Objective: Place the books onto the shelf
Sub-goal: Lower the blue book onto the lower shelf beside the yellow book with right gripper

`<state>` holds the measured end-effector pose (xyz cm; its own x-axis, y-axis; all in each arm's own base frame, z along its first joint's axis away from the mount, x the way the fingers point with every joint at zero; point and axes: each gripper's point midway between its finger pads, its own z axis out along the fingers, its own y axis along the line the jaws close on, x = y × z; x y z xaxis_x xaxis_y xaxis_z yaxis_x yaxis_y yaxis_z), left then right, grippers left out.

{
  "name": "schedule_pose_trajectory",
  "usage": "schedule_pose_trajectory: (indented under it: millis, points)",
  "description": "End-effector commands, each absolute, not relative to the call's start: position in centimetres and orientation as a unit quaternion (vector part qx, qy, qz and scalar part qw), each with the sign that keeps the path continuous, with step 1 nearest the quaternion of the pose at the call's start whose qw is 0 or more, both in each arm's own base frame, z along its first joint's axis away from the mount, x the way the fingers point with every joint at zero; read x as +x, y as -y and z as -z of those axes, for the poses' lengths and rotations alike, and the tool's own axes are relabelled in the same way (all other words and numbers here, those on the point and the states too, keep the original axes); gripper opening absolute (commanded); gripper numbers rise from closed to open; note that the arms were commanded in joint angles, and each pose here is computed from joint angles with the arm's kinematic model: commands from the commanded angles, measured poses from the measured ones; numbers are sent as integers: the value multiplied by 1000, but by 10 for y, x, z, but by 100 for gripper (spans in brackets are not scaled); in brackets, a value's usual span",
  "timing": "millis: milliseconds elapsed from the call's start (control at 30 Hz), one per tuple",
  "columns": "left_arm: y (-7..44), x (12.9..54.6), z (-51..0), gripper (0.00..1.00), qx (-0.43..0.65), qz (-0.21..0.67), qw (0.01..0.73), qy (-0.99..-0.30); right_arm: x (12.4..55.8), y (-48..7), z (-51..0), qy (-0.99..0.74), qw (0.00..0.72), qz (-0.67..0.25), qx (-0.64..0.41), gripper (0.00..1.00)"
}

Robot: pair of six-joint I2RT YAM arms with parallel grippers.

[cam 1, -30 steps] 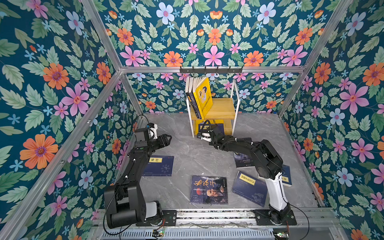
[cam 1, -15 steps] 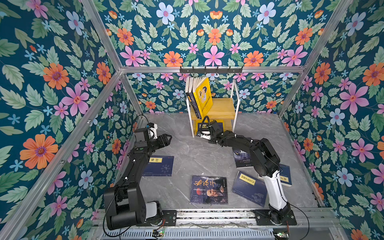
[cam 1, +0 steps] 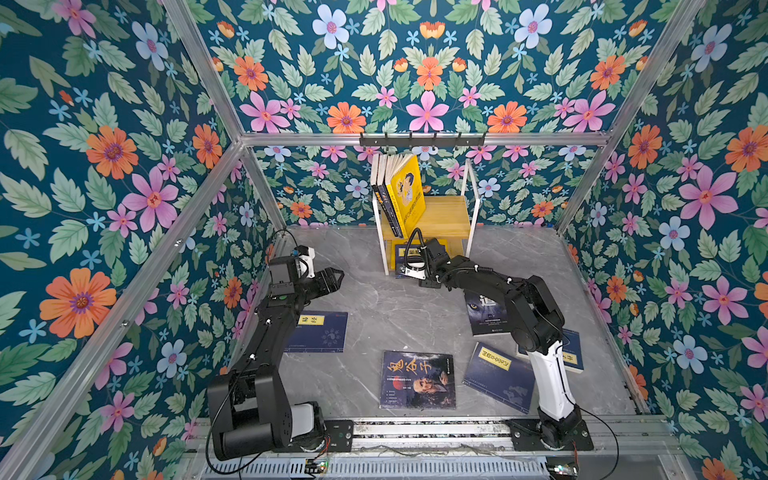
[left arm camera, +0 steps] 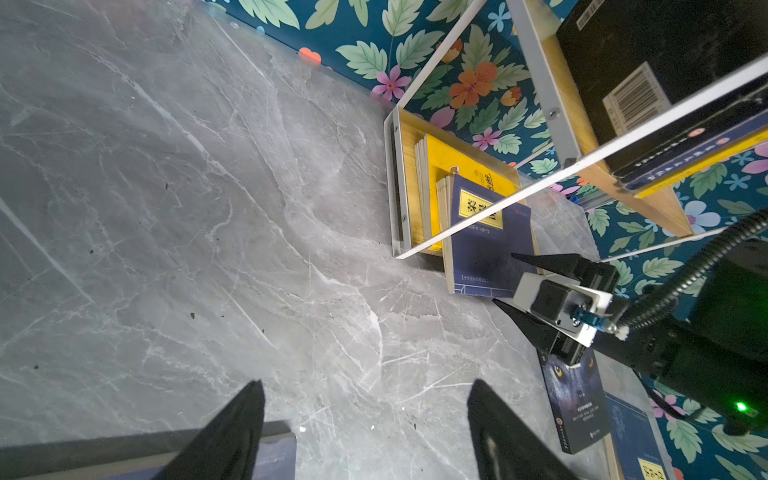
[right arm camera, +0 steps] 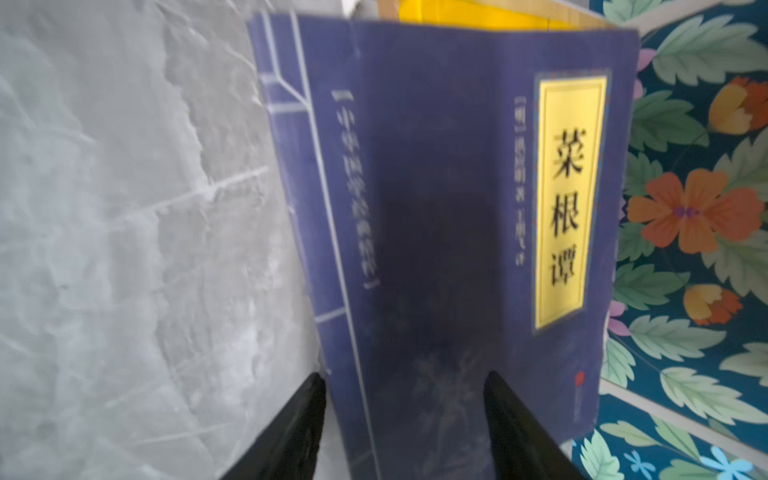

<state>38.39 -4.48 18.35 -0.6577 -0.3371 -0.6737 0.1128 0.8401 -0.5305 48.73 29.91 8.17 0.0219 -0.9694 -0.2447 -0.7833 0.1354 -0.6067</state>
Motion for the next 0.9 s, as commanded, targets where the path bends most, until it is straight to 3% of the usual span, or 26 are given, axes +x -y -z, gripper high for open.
schedule_pose_trajectory:
  millis: [0, 633, 867]
  points:
    - [43, 387, -185, 79, -61, 270, 416, -866, 488, -301, -89, -685, 321, 132, -640, 61]
    - [45, 385, -185, 79, -63, 279, 415, -864, 500, -301, -93, -692, 322, 100, -638, 55]
    - [46, 385, -187, 79, -63, 281, 415, -863, 495, -311, -103, -698, 332, 71, -631, 58]
